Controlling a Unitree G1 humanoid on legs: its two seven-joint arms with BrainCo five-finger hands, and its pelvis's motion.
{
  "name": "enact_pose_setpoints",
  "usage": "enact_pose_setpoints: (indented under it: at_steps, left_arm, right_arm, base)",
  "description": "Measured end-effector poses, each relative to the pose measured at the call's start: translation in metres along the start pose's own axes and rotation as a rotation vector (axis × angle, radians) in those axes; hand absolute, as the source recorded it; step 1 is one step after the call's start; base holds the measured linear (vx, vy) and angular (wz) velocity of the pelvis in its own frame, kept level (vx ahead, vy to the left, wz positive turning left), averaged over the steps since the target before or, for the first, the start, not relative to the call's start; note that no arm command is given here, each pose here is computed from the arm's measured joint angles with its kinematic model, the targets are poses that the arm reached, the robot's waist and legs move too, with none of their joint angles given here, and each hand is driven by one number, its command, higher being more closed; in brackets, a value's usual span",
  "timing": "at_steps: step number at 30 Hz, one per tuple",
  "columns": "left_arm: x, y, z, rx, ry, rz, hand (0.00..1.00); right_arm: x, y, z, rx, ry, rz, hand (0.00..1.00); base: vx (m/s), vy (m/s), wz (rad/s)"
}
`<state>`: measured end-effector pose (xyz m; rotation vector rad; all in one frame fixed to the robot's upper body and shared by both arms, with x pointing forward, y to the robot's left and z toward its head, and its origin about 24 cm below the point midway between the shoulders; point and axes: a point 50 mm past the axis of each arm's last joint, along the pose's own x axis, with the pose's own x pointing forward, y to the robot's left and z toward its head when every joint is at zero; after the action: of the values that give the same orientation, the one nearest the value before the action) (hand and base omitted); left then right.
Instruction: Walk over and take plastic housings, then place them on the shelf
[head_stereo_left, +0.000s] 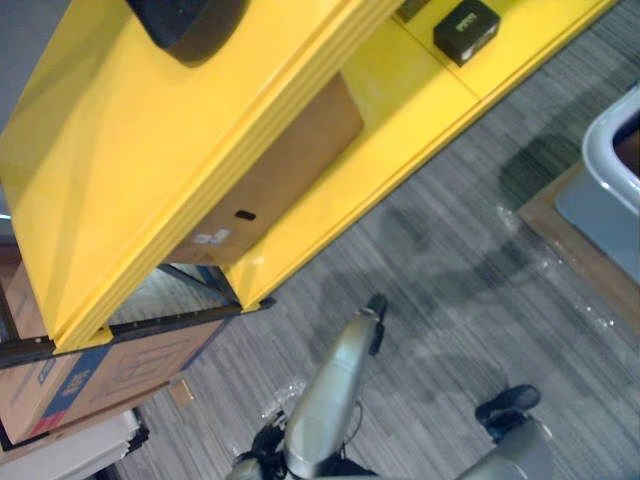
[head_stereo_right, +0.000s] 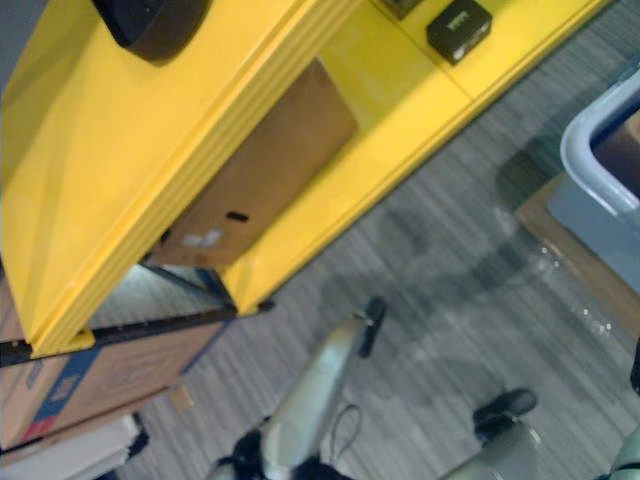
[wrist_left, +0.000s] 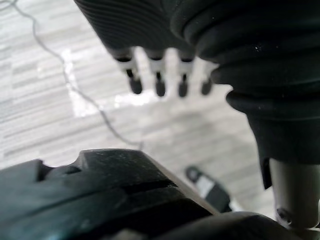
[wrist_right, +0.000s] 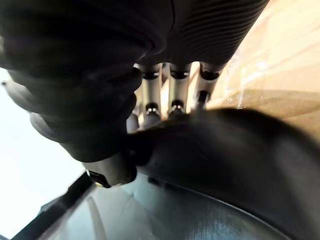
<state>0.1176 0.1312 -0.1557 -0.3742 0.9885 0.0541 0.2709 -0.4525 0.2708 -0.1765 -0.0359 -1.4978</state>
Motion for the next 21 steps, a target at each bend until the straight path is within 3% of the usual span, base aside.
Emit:
enact_pose_setpoints:
  at_steps: [8, 12, 17, 21]
  left_arm:
    - [0.0, 0.0, 0.011, 0.046, -0.08, 0.014, 0.0]
    - [-0.001, -0.004, 0.043, 0.109, -0.257, 0.063, 0.0]
    - [-0.004, -0.033, 0.097, 0.087, -0.486, 0.035, 0.0]
    - [-0.017, -0.072, 0.136, 0.092, -0.654, -0.07, 0.0]
  right_arm:
    - [-0.001, 0.001, 0.006, -0.017, -0.05, -0.001, 1.0]
    - [-0.01, 0.011, 0.013, -0.07, -0.147, 0.032, 1.0]
    - [-0.026, 0.03, 0.013, -0.109, -0.227, 0.111, 1.0]
    - [-0.044, 0.05, 0.007, -0.157, -0.267, 0.194, 1.0]
  base:
    - [0.0, 0.0, 0.0]
    - [0.01, -0.033, -0.01]
    - [0.0, -0.014, -0.13]
    - [-0.01, 0.016, -0.15]
